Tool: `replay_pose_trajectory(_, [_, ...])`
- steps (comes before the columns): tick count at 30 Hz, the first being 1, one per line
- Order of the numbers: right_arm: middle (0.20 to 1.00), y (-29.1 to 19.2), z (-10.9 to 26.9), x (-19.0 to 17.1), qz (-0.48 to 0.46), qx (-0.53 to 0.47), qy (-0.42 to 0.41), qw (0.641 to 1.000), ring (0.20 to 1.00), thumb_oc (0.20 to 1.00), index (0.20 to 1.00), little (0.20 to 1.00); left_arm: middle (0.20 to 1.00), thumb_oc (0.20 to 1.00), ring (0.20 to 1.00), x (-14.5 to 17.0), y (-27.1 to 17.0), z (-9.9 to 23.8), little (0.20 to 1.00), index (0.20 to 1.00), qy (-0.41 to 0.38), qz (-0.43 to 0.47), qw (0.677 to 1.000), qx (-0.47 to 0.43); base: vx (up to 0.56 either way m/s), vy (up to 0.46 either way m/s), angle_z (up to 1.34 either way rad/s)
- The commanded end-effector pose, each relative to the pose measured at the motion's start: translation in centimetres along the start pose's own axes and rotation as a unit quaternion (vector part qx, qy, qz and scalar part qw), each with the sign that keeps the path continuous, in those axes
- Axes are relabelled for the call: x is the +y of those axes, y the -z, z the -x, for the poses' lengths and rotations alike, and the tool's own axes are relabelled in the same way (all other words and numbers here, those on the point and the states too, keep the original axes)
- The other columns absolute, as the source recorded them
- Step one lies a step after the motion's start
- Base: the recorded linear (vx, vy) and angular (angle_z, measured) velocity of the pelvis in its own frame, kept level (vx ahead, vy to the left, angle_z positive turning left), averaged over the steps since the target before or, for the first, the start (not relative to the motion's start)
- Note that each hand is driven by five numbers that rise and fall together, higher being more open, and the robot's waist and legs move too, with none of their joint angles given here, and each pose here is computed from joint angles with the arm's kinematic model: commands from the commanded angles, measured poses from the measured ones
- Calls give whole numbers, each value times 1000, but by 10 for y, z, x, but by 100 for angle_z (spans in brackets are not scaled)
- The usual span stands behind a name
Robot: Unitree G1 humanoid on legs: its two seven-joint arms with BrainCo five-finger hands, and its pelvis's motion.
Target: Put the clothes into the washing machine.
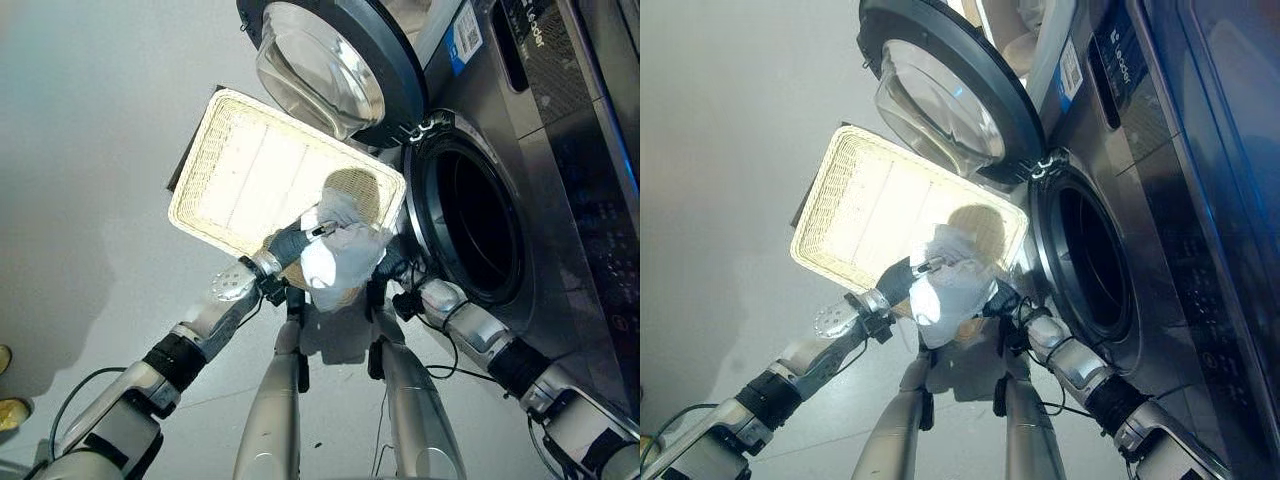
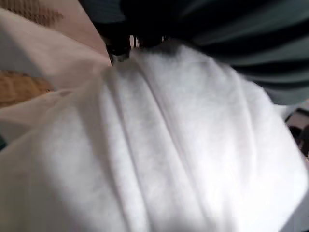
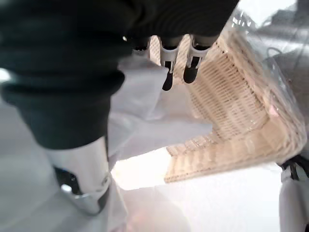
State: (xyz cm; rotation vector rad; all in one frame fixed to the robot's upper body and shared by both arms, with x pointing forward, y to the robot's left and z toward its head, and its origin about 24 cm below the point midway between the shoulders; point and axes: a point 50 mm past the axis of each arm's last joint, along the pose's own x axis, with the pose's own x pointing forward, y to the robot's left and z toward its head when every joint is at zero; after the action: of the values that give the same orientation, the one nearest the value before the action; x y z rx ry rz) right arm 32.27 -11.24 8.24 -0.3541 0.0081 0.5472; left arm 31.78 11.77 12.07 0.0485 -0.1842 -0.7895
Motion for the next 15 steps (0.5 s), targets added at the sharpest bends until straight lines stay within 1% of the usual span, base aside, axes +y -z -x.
replay_pose_trajectory(1, [1000,-20,-1,11,-41,-39,-59,997,1000,1000,1000,1000,200,200,200,-20,-37,-14,200,200,66,-19,994,-88,6,-48,1])
replay_pose_trajectory(2, [1000,-24,-1,23,-106,-44,-127,985,1000,1000,1000,1000,200,200,200,-24,-36,-19,200,200,65,-30,994,-77,20,-56,0])
replay_pose_trajectory(3, [1000,-27,2,31,-167,-56,-177,968,1000,1000,1000,1000,200,200,200,-23,-32,-19,200,200,57,-36,996,-64,26,-64,0])
replay_pose_trajectory(4, [1000,-29,3,34,-189,-61,-194,961,1000,1000,1000,1000,200,200,200,-22,-31,-19,200,200,53,-40,996,-58,24,-38,0])
replay_pose_trajectory(7, [1000,-32,4,38,-219,-68,-217,949,1000,1000,1000,1000,200,200,200,-21,-29,-19,200,200,50,-43,997,-49,0,0,0])
replay_pose_trajectory(8, [1000,-34,7,43,-253,-77,-252,931,1000,1000,1000,1000,200,200,200,-19,-24,-18,200,200,48,-44,997,-35,0,0,0])
replay_pose_trajectory(9, [1000,-35,8,45,-264,-80,-261,925,1000,1000,1000,1000,200,200,200,-19,-22,-18,200,200,49,-43,997,-31,0,0,0])
replay_pose_trajectory(15, [1000,-37,11,46,-318,-102,-288,898,1000,1000,1000,1000,200,200,200,-19,-14,-15,200,200,56,-42,997,-10,0,0,0])
